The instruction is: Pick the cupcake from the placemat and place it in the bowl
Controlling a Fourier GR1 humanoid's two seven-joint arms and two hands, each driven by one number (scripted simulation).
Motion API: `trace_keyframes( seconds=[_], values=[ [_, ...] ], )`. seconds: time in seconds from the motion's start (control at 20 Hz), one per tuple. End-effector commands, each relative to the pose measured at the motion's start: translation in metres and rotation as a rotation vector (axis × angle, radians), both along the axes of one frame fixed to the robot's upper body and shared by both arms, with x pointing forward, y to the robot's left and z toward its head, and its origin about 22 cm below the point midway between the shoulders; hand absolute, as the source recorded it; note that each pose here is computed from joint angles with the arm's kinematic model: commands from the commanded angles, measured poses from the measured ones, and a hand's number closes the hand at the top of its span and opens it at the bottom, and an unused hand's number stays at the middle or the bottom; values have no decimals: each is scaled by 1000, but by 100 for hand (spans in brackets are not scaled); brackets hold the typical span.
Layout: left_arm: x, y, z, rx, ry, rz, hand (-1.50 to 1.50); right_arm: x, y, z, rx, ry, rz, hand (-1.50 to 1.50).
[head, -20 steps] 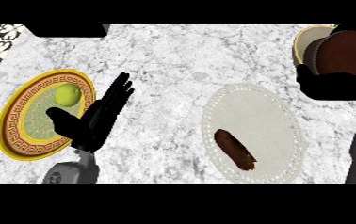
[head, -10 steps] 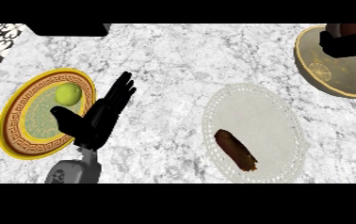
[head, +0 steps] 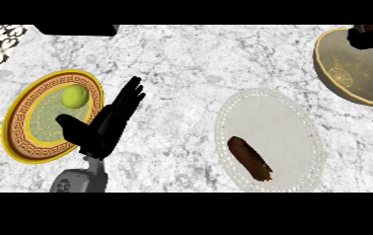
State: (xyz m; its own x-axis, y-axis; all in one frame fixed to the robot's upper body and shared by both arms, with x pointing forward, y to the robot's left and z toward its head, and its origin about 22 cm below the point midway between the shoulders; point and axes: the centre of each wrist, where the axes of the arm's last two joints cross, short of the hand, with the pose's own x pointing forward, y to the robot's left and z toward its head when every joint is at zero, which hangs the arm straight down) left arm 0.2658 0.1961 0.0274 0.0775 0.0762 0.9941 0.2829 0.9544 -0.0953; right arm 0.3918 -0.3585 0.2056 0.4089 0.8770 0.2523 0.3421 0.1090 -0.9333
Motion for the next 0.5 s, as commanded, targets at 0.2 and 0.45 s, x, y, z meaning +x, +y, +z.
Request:
trace_keyframes(
  seconds=[0.2,0.45],
  values=[
    [6,-8,12,-3,-20,-29,0,22,-41,-44,70,219,-137,150],
    [-1,-7,-2,-3,-10,-25,0,22,-58,-57,192,175,-134,-150]
  ],
)
